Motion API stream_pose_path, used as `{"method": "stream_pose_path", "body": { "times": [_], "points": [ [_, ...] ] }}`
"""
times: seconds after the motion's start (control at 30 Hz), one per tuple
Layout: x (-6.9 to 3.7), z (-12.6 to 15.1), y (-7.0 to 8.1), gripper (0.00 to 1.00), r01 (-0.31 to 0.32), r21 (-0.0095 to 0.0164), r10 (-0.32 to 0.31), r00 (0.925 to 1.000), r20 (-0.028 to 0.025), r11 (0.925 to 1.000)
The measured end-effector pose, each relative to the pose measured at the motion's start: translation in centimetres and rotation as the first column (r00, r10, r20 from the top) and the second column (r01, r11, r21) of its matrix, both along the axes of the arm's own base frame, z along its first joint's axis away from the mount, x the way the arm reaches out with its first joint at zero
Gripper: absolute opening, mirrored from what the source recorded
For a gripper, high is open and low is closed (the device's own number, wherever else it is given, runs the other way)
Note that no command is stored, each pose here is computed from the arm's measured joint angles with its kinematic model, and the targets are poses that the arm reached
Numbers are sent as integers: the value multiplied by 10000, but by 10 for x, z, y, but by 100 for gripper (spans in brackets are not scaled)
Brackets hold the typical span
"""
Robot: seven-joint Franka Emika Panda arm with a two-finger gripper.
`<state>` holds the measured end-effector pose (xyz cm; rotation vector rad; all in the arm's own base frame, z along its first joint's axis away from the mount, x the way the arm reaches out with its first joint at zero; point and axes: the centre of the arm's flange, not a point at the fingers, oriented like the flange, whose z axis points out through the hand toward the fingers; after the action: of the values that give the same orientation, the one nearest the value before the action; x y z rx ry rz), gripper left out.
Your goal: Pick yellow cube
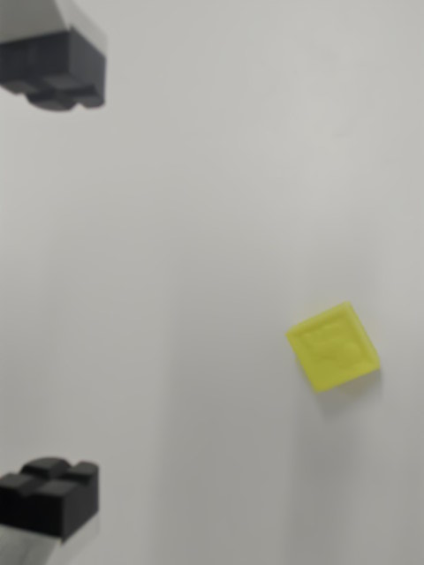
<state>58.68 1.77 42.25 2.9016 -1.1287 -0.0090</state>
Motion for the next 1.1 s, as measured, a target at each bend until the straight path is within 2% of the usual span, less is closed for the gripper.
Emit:
{"method": "stream_pose_path", "body": {
  "times": [0.27, 0.7, 1.1],
  "points": [
    [2, -4, -2, 100, -174, 6, 174, 9998, 1, 9998],
    [8, -36, -7, 100, -804, 35, 804, 9968, 17, 9968],
    [14, -66, -13, 100, -1394, 62, 1394, 9902, 25, 9902]
  ]
}}
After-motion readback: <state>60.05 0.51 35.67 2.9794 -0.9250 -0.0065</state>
